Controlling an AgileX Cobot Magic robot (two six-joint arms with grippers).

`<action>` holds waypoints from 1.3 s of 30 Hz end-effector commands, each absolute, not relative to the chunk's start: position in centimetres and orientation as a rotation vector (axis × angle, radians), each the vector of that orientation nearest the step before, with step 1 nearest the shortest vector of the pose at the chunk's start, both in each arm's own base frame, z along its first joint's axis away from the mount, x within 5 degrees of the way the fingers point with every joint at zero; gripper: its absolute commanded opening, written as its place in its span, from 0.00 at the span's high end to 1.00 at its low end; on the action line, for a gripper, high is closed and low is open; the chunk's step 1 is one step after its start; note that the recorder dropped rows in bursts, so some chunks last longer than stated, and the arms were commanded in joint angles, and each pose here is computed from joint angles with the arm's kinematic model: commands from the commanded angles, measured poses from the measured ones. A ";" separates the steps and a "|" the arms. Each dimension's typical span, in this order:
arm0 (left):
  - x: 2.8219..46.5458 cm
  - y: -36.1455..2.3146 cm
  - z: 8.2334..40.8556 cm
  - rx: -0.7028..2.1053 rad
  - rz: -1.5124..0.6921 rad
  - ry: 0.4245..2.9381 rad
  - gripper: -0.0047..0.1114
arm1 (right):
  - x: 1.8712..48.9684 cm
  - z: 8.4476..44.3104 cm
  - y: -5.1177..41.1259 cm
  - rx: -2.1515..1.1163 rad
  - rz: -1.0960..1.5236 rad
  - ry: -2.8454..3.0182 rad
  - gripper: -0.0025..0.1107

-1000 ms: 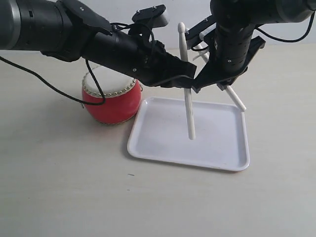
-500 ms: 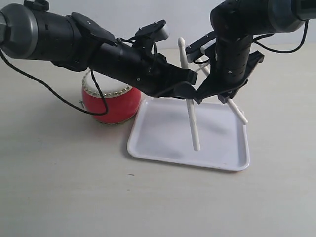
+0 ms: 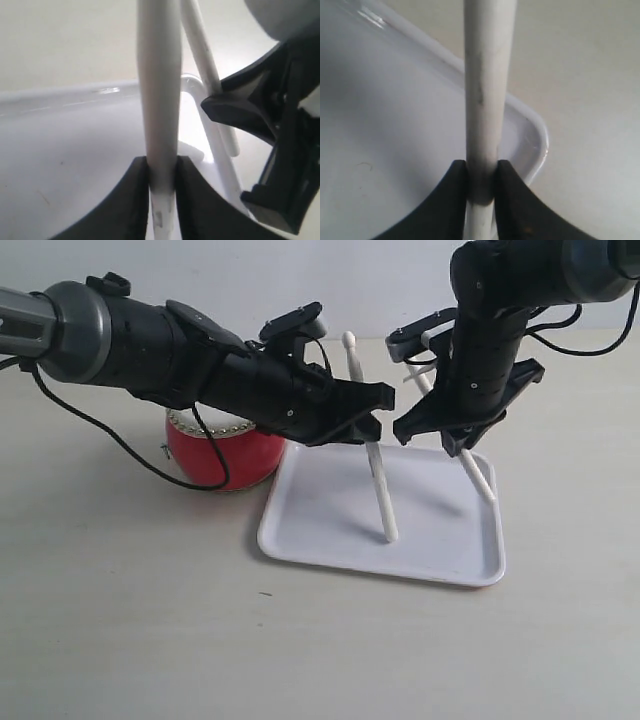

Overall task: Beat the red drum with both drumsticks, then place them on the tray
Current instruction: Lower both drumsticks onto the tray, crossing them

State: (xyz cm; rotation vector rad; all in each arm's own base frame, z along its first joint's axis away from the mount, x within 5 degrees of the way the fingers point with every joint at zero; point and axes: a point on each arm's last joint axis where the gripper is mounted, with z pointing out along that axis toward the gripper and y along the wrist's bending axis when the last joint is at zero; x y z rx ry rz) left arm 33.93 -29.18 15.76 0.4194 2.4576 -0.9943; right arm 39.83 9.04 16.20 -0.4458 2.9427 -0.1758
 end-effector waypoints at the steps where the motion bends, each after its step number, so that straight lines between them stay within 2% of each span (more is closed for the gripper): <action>1: 34.2 -29.2 14.4 0.381 -0.976 2.486 0.96 | 39.5 15.9 9.9 -0.535 0.015 2.936 0.98; 4: 34.2 -29.2 13.6 0.371 -0.973 2.507 0.96 | 39.3 14.9 10.6 -0.558 0.130 2.954 0.98; 16: 34.3 -29.2 12.6 0.357 -0.960 2.526 0.96 | 39.3 10.7 10.6 -0.609 0.132 3.047 0.98; 23: 34.3 -29.2 12.5 0.366 -0.952 2.526 0.96 | 39.2 10.2 10.9 -0.643 0.181 3.049 0.98; 28: 34.4 -29.0 11.0 0.374 -0.930 2.560 0.96 | 39.2 10.2 11.1 -0.660 0.218 3.043 0.98; 30: 34.5 -28.8 10.4 0.364 -0.929 2.577 0.96 | 39.2 10.2 11.1 -0.660 0.218 3.043 0.95; 36: 34.9 -28.0 10.0 0.356 -0.960 2.601 0.96 | 39.1 10.2 11.2 -0.686 0.230 3.047 0.79; 39: 35.1 -27.7 10.0 0.363 -0.959 2.598 0.96 | 39.1 10.2 11.2 -0.685 0.229 3.045 0.75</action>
